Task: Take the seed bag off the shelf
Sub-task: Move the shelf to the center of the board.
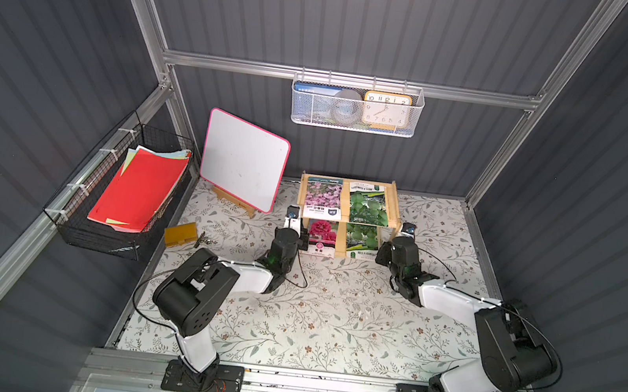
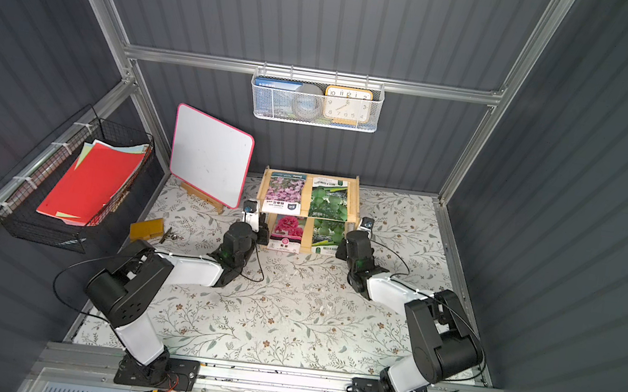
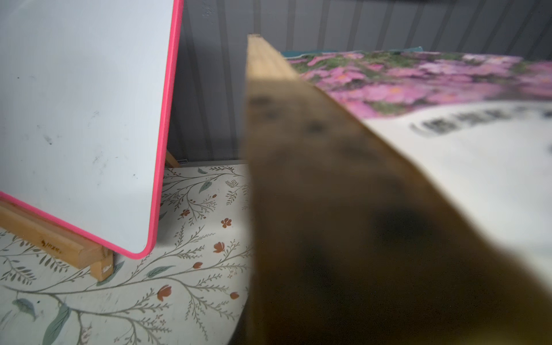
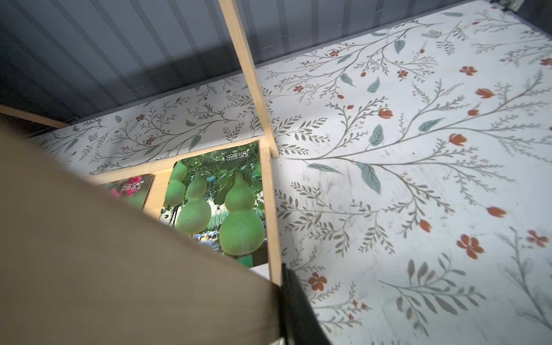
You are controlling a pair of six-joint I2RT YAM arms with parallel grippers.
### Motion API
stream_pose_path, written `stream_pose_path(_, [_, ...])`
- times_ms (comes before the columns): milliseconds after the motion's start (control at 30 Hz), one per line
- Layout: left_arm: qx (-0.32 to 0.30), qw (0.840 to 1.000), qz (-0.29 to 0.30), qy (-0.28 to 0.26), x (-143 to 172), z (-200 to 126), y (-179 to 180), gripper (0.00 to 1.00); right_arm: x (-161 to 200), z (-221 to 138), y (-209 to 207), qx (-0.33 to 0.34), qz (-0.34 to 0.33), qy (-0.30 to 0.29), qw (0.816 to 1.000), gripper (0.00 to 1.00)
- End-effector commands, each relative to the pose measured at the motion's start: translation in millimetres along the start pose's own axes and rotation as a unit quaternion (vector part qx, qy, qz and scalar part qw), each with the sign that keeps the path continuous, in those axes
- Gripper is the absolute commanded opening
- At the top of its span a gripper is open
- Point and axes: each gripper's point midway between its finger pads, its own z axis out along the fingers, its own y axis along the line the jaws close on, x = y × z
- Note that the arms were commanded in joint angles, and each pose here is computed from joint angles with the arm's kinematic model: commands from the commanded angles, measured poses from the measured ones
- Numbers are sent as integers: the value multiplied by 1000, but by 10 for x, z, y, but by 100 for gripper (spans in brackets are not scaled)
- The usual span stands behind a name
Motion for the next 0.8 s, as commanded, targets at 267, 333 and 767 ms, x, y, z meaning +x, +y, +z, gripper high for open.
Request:
stream_pose_path(267, [66,992,-65,88,538,-462,-360,0,870,-133,-40,-6,-14,104,994,0])
stream_pose_path(333, [63,992,-63,93,570,-494,-367,0,889,-159,-81,0,-10,103,995,0])
stream_pose_path(767, [25,993,-57,96,596,-484,-252,19,927,-206,-144,7,-2,102,995,0])
